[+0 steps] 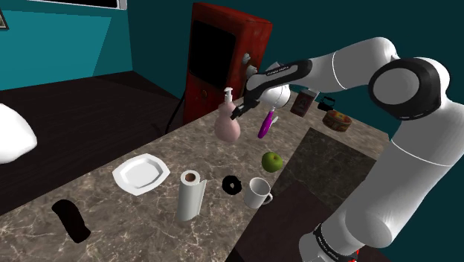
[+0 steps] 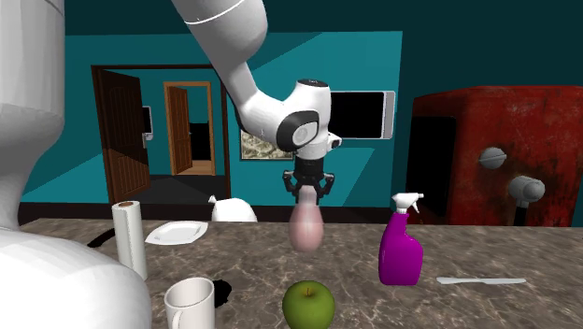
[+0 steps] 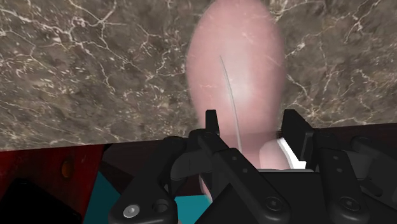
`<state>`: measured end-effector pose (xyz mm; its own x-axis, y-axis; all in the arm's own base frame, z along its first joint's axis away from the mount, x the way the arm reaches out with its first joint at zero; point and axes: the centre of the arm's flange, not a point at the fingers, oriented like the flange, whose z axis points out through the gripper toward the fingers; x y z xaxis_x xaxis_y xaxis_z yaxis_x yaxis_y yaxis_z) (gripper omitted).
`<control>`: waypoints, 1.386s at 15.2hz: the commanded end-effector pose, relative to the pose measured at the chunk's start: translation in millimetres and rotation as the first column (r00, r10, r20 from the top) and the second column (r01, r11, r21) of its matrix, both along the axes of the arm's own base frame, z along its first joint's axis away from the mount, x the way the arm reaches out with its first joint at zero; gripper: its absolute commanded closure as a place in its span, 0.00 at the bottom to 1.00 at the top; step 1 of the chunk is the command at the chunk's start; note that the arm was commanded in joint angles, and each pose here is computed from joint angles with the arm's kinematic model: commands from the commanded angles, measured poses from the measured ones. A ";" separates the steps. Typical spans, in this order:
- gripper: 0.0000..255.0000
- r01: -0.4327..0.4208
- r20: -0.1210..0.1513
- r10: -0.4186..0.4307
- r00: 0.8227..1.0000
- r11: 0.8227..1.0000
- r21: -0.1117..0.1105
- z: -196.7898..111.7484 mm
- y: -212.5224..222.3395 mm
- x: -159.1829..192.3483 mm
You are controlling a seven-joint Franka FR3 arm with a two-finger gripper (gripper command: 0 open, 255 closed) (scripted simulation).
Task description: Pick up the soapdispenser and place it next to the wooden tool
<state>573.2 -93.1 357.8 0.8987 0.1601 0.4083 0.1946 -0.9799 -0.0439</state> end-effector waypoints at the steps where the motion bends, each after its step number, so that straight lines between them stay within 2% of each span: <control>1: 1.00 0.000 0.001 0.000 1.000 1.000 0.000 11.8 0.5 0.3; 21: 1.00 0.000 0.001 0.000 1.000 1.000 0.000 117.4 0.5 0.3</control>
<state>572.2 -90.7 468.0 0.8988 0.1599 0.4082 0.1943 -0.9800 -0.0439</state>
